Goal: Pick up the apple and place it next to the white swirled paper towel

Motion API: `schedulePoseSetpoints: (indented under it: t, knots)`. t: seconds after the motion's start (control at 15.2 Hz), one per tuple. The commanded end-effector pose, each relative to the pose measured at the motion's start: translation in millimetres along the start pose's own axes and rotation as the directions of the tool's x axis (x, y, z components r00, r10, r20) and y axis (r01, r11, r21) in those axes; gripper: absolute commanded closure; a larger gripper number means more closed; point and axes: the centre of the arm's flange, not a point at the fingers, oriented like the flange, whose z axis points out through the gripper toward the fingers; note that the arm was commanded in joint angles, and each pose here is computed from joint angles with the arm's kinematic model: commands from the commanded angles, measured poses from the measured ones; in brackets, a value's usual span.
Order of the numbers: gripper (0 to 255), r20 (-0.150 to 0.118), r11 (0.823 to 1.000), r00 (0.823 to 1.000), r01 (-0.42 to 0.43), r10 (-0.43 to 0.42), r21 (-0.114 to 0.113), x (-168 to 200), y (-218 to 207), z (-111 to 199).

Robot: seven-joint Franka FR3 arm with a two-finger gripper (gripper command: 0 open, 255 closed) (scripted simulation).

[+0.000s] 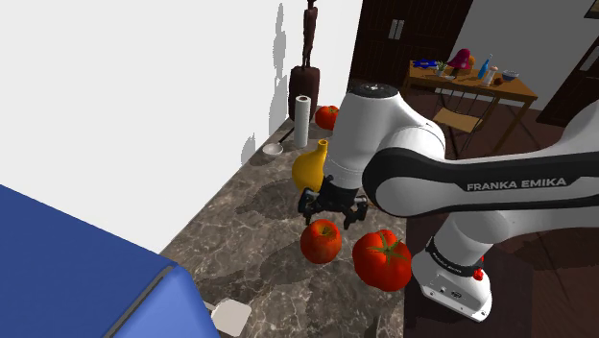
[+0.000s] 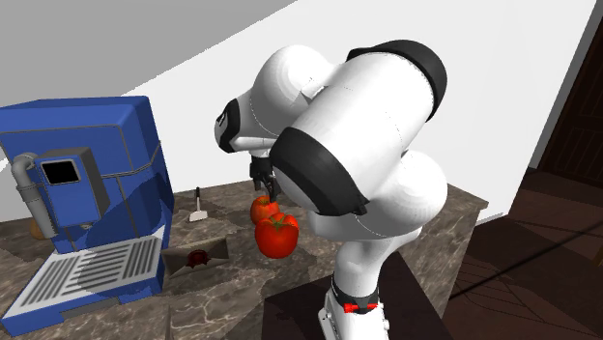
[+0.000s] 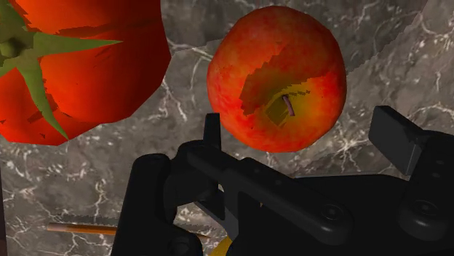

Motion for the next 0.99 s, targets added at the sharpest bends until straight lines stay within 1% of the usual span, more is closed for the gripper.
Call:
schedulePoseSetpoints:
  t: [0.0, 0.26, 0.33, 0.92]
  knots:
    - [0, 0.000, 1.000, 1.000, 0.000, 0.000, 0.000, -0.4, -0.1, 1.0]
    - [0, 0.000, 1.000, 1.000, 0.000, 0.000, 0.000, -0.4, -0.1, 0.9]
    - [255, 0.000, 1.000, 1.000, 0.000, 0.000, 0.000, -0.4, -0.1, 0.9]
    - [255, 0.000, 1.000, 1.000, 0.000, 0.000, 0.000, -0.4, -0.1, 1.0]
